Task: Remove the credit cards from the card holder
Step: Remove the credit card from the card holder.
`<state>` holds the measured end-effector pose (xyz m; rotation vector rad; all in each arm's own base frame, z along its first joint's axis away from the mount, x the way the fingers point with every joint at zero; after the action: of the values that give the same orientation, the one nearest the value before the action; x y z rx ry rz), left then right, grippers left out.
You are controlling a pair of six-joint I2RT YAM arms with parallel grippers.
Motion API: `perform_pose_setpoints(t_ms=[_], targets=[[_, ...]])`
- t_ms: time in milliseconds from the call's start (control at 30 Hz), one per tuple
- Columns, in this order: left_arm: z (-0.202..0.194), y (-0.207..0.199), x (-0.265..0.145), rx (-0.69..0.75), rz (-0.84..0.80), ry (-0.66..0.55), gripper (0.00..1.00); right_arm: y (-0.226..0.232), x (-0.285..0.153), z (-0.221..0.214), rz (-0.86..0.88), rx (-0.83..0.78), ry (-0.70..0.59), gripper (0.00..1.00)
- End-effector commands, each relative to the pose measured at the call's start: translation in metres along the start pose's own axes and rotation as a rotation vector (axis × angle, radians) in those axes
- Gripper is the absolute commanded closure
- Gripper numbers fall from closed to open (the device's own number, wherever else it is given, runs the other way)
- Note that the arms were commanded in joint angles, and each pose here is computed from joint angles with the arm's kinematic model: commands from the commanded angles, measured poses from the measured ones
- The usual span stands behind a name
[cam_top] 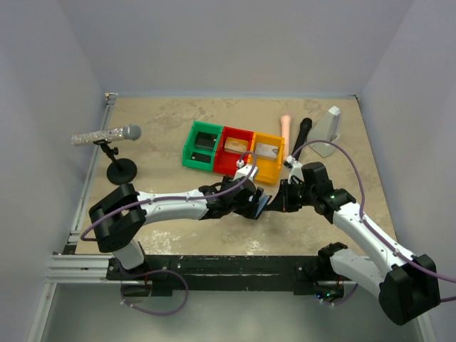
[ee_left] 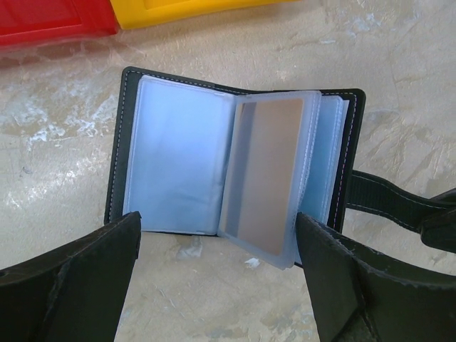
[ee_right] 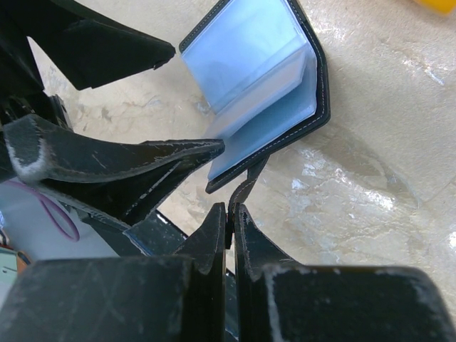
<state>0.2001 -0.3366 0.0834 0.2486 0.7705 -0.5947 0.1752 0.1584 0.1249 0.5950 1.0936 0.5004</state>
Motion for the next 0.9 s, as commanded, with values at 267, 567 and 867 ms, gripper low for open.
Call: perform_pose_setpoints(t_ms=[267,567,867], targets=[[0.036,0.004,-0.017,-0.040,0.009,-0.092,0.05,0.005,-0.002,0.003,0.035,-0.030,-0.022,1.00],[0.038,0.007,-0.017,-0.042,0.019,-0.096,0.06,0.005,-0.001,0.003,0.037,-0.028,-0.022,1.00],[0.021,-0.004,-0.006,0.029,-0.049,-0.041,0.05,0.005,-0.003,0.001,0.041,-0.021,-0.025,1.00]])
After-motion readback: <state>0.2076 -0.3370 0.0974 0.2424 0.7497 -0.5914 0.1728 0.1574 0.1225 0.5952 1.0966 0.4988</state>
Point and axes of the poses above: each gripper's point midway between its finger pads, its own x axis out along the fingers, its own y axis along the line the jaws close on, z = x × y, the point moved 3 cm from there along -x, back along the fingers, and after that the axes turned 14 degrees about x, right-handed, at the moved point
